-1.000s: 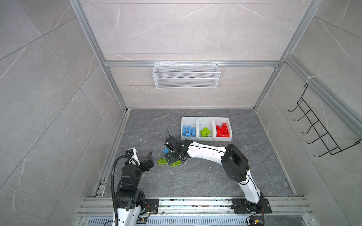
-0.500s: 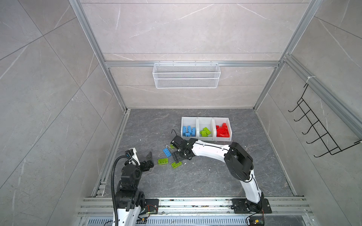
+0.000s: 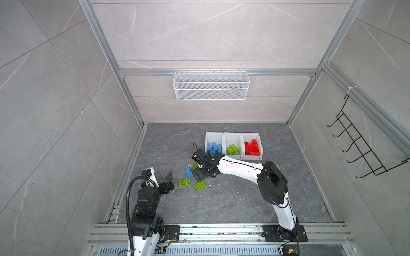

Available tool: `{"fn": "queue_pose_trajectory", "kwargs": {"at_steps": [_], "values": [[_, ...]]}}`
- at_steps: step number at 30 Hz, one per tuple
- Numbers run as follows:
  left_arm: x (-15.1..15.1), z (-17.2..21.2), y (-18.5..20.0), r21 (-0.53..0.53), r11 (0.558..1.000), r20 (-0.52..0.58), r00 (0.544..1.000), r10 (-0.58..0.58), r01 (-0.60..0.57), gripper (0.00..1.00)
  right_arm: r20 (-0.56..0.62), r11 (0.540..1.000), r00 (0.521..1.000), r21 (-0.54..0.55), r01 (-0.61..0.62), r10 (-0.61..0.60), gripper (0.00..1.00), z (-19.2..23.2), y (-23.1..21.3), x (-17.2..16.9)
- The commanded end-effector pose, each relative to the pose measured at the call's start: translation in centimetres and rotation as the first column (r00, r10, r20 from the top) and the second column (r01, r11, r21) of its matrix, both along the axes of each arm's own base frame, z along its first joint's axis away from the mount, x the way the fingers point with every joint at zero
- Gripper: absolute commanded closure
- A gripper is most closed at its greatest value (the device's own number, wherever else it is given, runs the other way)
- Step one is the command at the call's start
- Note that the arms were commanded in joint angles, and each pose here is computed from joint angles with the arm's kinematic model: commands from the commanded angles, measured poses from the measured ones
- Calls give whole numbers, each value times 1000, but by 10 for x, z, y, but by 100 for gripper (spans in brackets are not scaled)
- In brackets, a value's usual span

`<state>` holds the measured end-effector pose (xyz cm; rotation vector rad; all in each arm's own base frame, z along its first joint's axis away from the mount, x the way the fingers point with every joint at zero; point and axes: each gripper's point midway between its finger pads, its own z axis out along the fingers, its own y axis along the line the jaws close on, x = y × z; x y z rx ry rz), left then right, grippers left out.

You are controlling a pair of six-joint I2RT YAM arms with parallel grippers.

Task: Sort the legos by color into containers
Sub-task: 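Lower the right gripper and close it on the upside-down blue brick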

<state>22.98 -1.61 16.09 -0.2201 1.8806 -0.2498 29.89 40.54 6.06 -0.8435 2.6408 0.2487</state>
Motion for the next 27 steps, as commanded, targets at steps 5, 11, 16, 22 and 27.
{"fn": "queue_pose_trajectory", "kwargs": {"at_steps": [5, 11, 16, 22, 27], "values": [[0, 6, -3, -9, 1000, 23, 1000, -13, 13, 0, -36, 988, 996, -122, -91, 88, 11, -22, -9, -6], [0, 5, -2, -9, 1000, 20, 1000, -13, 13, 0, -51, 984, 993, -143, -109, 103, 16, -34, -7, -5], [0, 5, -2, -8, 1000, 20, 1000, -12, 13, 0, -48, 984, 994, -145, -106, 100, 26, -35, -5, -2], [0, 5, -2, -7, 1000, 21, 1000, -11, 11, 0, 7, 989, 997, -126, -73, 75, 45, -13, -10, 4], [1, 4, -2, -8, 1000, 17, 1000, -7, 7, 0, 17, 998, 1000, 61, -20, 19, 55, 29, -16, 15]]}}
